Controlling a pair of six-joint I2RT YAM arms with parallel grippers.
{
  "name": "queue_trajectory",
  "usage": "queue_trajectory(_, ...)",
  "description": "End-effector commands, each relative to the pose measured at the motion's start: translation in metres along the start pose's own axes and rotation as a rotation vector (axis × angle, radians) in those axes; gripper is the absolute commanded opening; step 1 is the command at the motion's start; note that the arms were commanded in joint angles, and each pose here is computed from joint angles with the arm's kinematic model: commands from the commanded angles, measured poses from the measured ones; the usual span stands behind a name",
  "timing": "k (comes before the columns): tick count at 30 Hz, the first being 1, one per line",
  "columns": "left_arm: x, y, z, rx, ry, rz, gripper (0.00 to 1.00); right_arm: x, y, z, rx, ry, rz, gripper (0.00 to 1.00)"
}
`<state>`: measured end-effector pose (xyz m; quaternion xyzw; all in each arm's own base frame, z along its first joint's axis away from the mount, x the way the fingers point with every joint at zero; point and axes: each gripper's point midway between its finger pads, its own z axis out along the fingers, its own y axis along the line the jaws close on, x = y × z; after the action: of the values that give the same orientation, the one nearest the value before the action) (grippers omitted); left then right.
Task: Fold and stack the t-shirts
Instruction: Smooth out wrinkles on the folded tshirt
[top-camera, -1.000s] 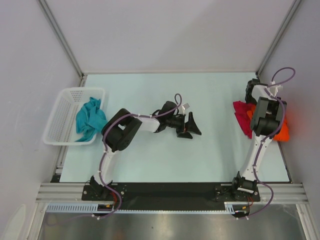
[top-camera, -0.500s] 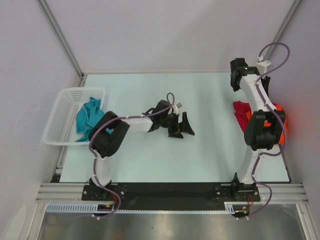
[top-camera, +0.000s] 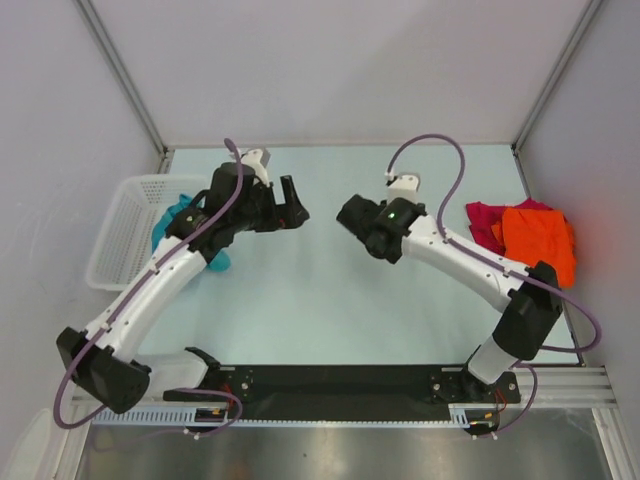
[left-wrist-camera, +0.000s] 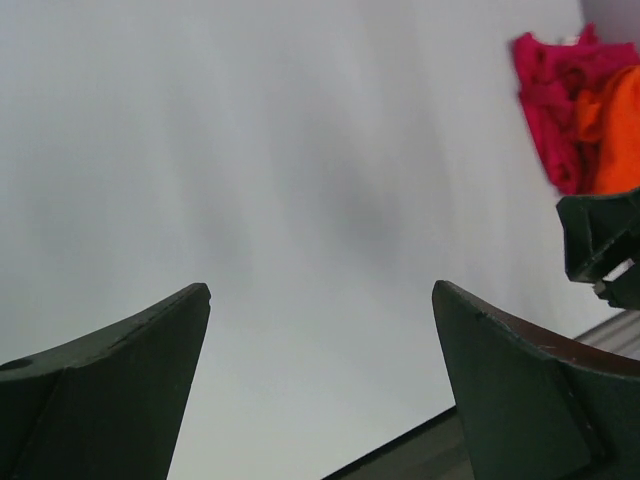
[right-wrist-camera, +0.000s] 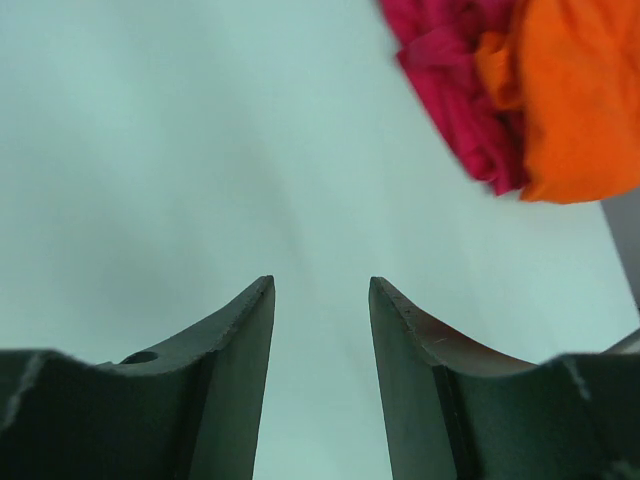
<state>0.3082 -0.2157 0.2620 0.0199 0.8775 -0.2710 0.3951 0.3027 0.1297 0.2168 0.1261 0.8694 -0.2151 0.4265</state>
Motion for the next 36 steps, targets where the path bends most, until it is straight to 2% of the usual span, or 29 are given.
queue_trajectory(1,0.024,0.054,-0.034,-0.263,0.066,0.089,1.00,0.017,0.042,-0.027,-0.134,-0.001,0.049,0.49)
queue_trajectory(6,0.013,0.055,-0.060,-0.300,0.035,0.118,0.99,0.023,0.075,-0.052,-0.207,-0.029,-0.049,0.49)
queue_trajectory(9,0.011,0.064,-0.070,-0.341,0.026,0.148,0.99,0.027,0.099,-0.065,-0.319,-0.028,-0.094,0.49)
queue_trajectory(10,0.015,0.068,-0.074,-0.356,0.029,0.162,1.00,0.038,0.106,-0.068,-0.373,0.012,-0.114,0.49)
queue_trajectory(15,0.016,0.084,-0.082,-0.430,0.024,0.199,1.00,0.040,0.141,-0.079,-0.576,0.031,-0.057,0.49)
queue_trajectory(19,0.009,0.087,-0.088,-0.456,0.004,0.220,1.00,0.026,0.158,-0.094,-0.692,-0.002,-0.100,0.49)
queue_trajectory(23,-0.001,0.097,-0.107,-0.516,-0.073,0.234,0.99,0.009,0.166,-0.109,-0.743,-0.062,-0.126,0.49)
queue_trajectory(27,-0.004,0.105,-0.119,-0.556,-0.109,0.256,1.00,0.012,0.172,-0.110,-0.773,-0.055,-0.131,0.49)
queue_trajectory(36,0.016,0.133,-0.120,-0.680,-0.027,0.267,1.00,0.058,0.188,-0.115,-0.816,0.023,-0.187,0.49)
